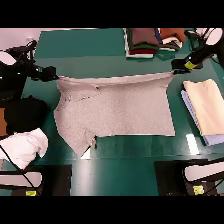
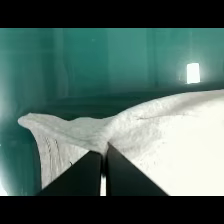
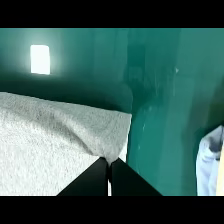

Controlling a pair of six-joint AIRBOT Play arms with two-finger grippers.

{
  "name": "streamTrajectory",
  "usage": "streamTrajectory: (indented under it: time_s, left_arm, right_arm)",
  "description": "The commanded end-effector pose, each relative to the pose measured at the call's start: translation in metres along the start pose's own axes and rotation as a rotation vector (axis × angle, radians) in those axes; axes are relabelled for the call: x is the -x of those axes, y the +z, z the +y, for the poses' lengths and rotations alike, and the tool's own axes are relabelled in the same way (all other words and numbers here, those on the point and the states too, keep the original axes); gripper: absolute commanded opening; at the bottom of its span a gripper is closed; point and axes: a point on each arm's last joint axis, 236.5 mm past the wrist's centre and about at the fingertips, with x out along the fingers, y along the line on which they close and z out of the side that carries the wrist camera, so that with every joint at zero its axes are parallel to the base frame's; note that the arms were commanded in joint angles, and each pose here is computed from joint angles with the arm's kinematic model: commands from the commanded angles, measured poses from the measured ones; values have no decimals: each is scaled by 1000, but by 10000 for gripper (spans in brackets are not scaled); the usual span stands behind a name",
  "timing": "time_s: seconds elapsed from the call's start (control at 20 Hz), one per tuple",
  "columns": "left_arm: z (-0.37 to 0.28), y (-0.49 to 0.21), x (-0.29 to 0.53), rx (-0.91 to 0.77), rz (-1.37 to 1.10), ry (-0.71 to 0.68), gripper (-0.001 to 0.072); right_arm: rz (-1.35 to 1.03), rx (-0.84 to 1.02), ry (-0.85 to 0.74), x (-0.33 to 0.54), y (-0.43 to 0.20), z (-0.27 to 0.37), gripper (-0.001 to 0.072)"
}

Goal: Fold the shirts.

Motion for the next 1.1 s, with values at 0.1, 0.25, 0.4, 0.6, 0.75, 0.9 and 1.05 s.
streamTrajectory:
  time_s: [0.1,0.25,0.4,0.6,0.75,0.9,1.05]
  left_arm:
    - [10,-55,-13,-27,209,6,20]
    - [17,-90,-28,15,281,2,19]
    - [22,-120,-38,54,347,2,21]
    - [23,-127,-39,105,361,9,417]
    - [19,-120,-25,105,337,21,430]
    - [27,-119,21,54,306,138,432]
    - [24,-170,53,63,344,180,433]
  right_arm:
    - [79,-10,-13,-18,-28,-13,10]
    - [123,-25,-13,-42,-63,-15,10]
    - [134,-30,-4,-61,-83,-11,11]
    - [159,-54,-1,-69,-93,-7,93]
    - [122,-64,17,-50,-86,-5,424]
    - [65,-63,17,-11,-87,-4,424]
    - [1,-35,19,16,-102,4,424]
